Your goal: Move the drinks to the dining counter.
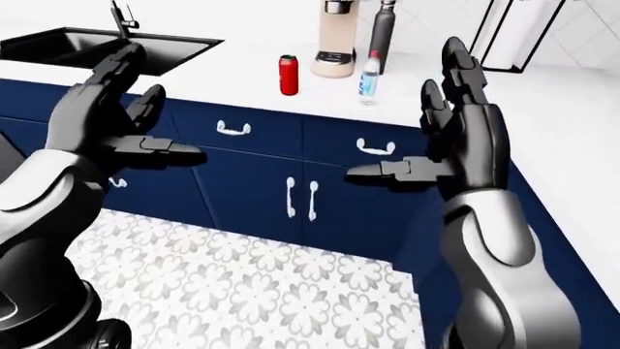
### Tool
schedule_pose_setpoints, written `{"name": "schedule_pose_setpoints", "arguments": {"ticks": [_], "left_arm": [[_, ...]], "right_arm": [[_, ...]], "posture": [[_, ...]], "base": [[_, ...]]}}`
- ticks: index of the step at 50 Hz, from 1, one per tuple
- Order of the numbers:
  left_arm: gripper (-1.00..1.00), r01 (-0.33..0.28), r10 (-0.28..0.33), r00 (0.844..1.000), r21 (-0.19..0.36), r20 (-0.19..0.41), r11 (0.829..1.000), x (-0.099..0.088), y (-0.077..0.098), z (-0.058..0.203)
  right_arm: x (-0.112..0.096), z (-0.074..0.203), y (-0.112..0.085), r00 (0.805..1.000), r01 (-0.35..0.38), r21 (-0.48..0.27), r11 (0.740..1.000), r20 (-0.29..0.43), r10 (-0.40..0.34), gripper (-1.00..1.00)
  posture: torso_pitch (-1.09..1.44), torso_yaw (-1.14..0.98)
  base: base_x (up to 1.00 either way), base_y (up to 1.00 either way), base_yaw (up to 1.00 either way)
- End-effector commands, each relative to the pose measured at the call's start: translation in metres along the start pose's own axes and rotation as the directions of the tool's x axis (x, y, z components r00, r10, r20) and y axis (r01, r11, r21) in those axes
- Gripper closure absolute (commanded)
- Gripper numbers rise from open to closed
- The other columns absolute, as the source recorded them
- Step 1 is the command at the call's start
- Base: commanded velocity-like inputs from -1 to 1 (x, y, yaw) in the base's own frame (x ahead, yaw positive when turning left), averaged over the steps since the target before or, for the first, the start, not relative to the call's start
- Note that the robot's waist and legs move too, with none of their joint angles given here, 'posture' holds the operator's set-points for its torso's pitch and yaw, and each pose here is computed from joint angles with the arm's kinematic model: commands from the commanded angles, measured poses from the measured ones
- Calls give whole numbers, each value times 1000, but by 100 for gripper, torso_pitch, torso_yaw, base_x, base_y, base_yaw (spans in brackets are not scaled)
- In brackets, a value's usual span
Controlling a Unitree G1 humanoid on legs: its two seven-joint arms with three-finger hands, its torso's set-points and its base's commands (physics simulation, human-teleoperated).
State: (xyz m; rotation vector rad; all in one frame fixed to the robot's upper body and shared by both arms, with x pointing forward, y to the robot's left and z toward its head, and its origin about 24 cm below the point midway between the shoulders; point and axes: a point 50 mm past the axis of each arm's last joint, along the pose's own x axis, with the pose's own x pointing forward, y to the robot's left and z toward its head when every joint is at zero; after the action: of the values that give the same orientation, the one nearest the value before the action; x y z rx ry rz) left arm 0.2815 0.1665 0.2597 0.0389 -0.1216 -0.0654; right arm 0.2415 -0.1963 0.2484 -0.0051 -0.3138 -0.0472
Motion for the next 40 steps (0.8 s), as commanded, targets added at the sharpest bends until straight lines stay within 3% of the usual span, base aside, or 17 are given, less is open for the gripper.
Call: {"name": "schedule_pose_setpoints", "arguments": {"ticks": [1, 19, 31, 40], "left_arm": [[-100, 7, -8, 998, 9, 57, 1000, -1, 0, 12], [-100, -12, 12, 998, -4, 64, 1000, -3, 9, 11], [-100, -4, 4, 997, 6, 73, 1000, -8, 5, 18], [-100, -12, 10, 997, 19, 78, 1000, -12, 10, 21]], "right_arm": [[0, 12, 1, 998, -1, 7, 1000, 62, 1, -100], [4, 14, 12, 997, -30, -33, 999, 74, 32, -100], [-6, 20, -6, 996, 12, -12, 1000, 88, -11, -100], [-10, 24, -6, 995, 8, -26, 1000, 97, -5, -100]], "posture": [[0, 0], [0, 0], [0, 0], [0, 0]], "base": [[50, -25, 0], [49, 4, -16], [44, 2, 0], [0, -2, -41]]}}
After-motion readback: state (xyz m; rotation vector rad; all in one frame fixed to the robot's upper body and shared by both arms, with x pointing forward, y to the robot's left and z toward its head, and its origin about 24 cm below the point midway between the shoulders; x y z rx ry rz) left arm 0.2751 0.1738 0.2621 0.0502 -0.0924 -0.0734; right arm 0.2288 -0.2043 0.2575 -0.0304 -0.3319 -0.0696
